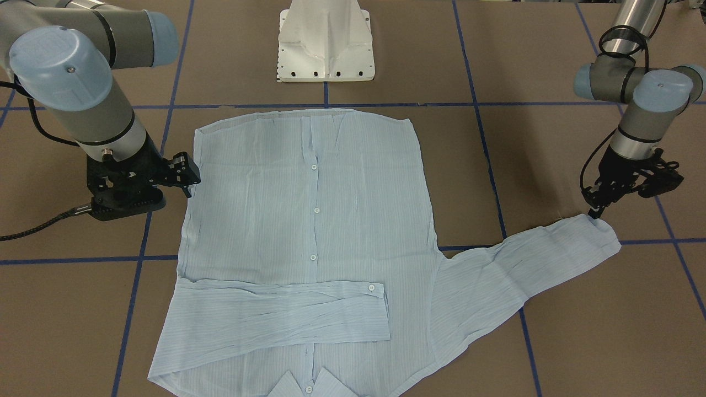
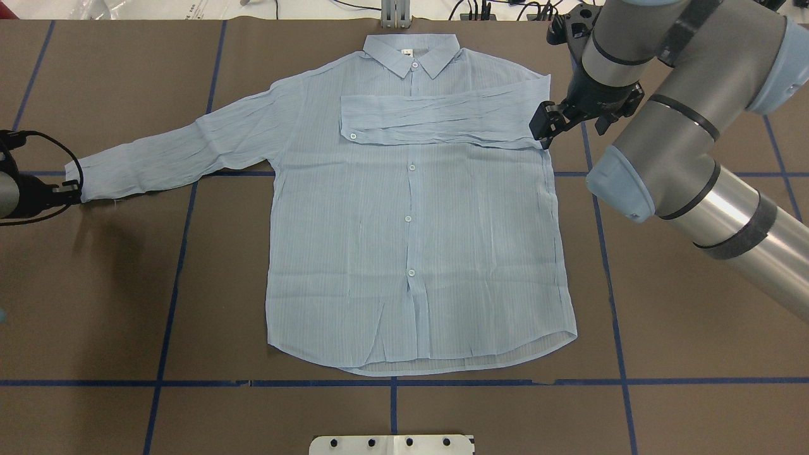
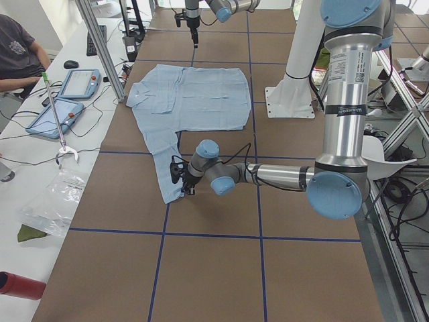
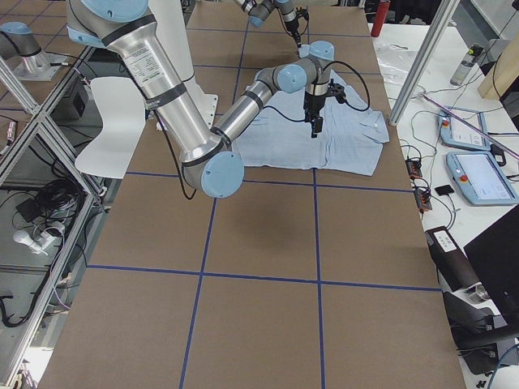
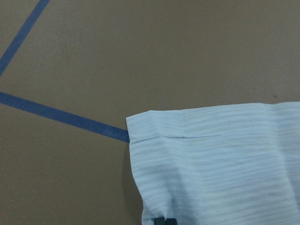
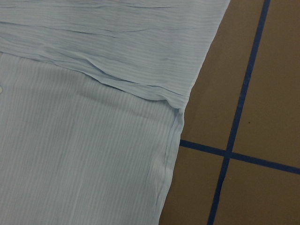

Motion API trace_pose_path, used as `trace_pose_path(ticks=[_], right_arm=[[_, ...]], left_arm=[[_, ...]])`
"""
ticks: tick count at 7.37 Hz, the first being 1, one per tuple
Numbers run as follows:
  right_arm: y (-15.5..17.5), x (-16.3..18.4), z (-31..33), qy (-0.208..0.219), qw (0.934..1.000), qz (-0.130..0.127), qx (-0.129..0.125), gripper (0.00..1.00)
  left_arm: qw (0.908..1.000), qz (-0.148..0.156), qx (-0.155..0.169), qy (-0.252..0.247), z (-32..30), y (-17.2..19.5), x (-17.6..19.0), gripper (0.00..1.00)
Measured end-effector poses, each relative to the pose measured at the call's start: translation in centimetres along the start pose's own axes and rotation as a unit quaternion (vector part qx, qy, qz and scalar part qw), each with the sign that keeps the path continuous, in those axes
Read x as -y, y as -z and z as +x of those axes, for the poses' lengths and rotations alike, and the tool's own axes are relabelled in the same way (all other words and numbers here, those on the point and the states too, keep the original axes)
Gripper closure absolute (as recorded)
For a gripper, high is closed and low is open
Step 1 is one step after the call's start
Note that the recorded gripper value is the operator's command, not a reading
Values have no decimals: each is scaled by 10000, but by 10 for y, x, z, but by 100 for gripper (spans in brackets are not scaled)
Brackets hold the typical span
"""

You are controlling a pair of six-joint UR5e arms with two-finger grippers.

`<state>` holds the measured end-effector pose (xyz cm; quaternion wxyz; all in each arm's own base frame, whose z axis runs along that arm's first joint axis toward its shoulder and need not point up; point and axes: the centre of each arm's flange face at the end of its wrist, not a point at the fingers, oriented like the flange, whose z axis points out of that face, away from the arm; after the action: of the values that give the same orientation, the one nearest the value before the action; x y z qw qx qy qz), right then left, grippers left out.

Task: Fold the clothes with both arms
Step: 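Grasp and lift the other cuff with the left gripper while the right arm withdraws, then carry the sleeve with the left gripper across the chest toward the folded sleeve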

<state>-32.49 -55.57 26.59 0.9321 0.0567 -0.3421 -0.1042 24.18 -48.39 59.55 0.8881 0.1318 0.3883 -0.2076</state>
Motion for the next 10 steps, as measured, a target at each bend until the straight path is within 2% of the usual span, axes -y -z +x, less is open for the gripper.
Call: trace_pose_path(ticks=[1, 3, 7, 9, 10], right_arm=[[-1, -2, 3, -9, 10000, -12, 0, 0], [-4, -14, 15, -30, 10000, -63, 6, 0], [-9, -30, 56, -204, 9996, -186, -6, 0], [-11, -43, 104, -31, 9997, -240, -100, 0], [-10, -46, 126, 61, 9996, -258, -131, 0]], left_arm=[[9999, -76, -79, 5, 18, 19, 9, 100], [9999, -111, 10, 126, 77, 51, 41, 100], [9995, -149, 166, 221, 268, 113, 101, 100], [9991, -190, 199, 336, 349, 149, 117, 100], [9981, -213, 193, 545, 388, 155, 127, 100]])
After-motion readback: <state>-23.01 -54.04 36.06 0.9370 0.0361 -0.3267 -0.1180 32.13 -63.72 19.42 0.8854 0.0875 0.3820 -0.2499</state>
